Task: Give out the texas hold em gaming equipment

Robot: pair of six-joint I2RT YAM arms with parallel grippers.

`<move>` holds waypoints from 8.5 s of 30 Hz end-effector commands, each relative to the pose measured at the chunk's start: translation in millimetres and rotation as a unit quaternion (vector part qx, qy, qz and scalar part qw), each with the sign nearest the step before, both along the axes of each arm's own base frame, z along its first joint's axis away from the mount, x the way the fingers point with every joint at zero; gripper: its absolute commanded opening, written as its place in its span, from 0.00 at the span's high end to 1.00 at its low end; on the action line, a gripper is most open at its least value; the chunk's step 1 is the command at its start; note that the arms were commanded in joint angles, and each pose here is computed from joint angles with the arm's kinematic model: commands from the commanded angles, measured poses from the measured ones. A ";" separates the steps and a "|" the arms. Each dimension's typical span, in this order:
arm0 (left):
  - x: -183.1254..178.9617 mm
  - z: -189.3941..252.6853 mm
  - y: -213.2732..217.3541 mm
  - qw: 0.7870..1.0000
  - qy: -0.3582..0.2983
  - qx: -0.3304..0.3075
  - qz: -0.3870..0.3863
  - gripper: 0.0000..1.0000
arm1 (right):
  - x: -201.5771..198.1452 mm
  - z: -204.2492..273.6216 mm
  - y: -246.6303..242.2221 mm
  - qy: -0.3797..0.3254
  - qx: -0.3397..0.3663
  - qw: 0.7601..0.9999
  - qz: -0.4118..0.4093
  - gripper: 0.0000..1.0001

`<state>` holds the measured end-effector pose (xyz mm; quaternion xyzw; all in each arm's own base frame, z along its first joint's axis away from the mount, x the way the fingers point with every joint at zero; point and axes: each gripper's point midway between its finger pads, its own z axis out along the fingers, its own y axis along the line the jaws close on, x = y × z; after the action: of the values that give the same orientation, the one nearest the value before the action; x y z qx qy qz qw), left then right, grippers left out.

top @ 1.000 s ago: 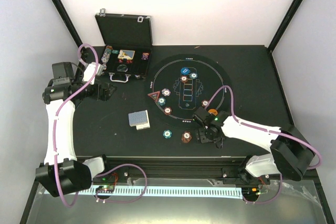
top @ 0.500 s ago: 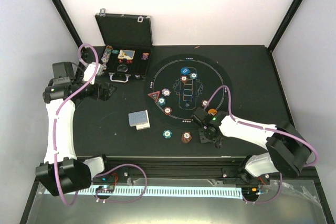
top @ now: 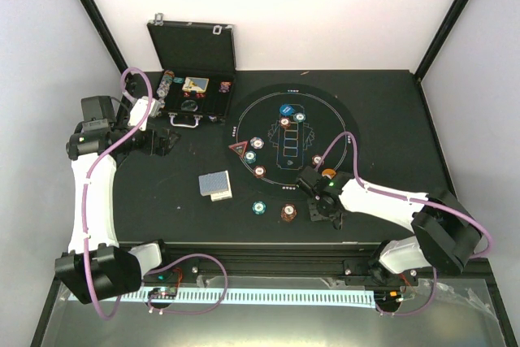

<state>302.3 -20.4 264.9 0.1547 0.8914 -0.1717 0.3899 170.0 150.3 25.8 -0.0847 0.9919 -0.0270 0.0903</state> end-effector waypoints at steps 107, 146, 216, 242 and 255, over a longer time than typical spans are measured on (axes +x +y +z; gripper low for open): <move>-4.7 7.2 -2.0 1.000 -0.012 0.002 -0.010 0.01 | 233.5 108.4 22.5 -0.146 0.050 0.986 -0.064 0.19; -6.3 -2.0 -1.7 1.000 -0.010 0.014 -0.021 0.01 | 15.2 -17.3 -1.8 -0.030 0.017 0.999 -0.041 0.35; -15.4 -8.8 -3.2 0.999 0.007 0.024 -0.037 0.01 | 206.9 31.0 -58.9 -0.093 0.016 0.984 -0.149 0.77; -43.4 -60.5 -53.4 0.963 -0.026 0.049 -0.264 0.01 | 206.8 76.2 -33.5 -0.145 0.058 0.979 -0.133 0.01; -64.0 -150.0 -79.3 0.906 -0.007 0.157 -0.392 0.01 | 66.7 64.6 58.6 -0.160 0.220 0.962 -0.033 0.00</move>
<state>229.9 -101.7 127.5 0.4972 0.8029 -0.2051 0.2572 258.2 188.6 93.9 -0.0364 0.9614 0.1066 0.2511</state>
